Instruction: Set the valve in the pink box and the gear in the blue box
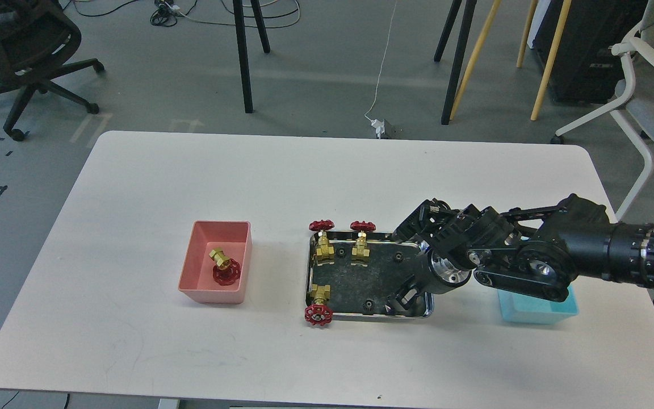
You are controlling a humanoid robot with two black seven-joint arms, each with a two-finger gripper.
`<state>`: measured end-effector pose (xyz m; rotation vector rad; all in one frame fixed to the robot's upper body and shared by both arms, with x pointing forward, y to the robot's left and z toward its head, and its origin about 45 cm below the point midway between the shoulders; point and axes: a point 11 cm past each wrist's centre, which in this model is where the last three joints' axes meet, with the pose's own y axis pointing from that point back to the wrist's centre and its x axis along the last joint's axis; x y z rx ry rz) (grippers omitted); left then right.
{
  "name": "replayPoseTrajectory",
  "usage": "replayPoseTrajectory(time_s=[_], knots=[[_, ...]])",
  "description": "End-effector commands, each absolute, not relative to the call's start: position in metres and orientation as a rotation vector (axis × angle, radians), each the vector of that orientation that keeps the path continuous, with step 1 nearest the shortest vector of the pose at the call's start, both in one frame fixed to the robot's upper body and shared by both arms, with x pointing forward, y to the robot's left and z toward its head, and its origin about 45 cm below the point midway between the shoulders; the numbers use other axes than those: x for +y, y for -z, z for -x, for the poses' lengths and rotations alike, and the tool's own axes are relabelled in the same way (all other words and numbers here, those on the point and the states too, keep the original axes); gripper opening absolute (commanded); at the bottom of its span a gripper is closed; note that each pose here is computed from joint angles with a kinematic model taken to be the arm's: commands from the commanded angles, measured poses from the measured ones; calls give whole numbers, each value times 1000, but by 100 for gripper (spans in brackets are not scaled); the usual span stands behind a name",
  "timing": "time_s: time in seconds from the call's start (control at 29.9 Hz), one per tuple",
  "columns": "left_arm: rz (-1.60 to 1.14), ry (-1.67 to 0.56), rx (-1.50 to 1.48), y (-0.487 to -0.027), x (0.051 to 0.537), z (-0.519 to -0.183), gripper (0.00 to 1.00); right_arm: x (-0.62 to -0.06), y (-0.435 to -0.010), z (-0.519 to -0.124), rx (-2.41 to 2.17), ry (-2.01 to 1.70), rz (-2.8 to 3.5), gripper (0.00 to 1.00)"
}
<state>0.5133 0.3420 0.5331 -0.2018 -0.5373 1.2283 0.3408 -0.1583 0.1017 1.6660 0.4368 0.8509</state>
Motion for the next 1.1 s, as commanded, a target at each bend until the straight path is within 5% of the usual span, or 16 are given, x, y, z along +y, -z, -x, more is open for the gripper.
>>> replayPoseTrajectory(time_s=[0.0,0.8,1.07], knots=[[201,-1230,-537,-533,343,-513,94,-156,-100,-341,444,-854,-1660,54],[202,-1244,-545,-536,349,-512,94,-141,-105,-342,457,-890,-1658,12],[198,-1244,-544,-535,349,-512,94,-157,-160,-390,217,-897,-1725,10]])
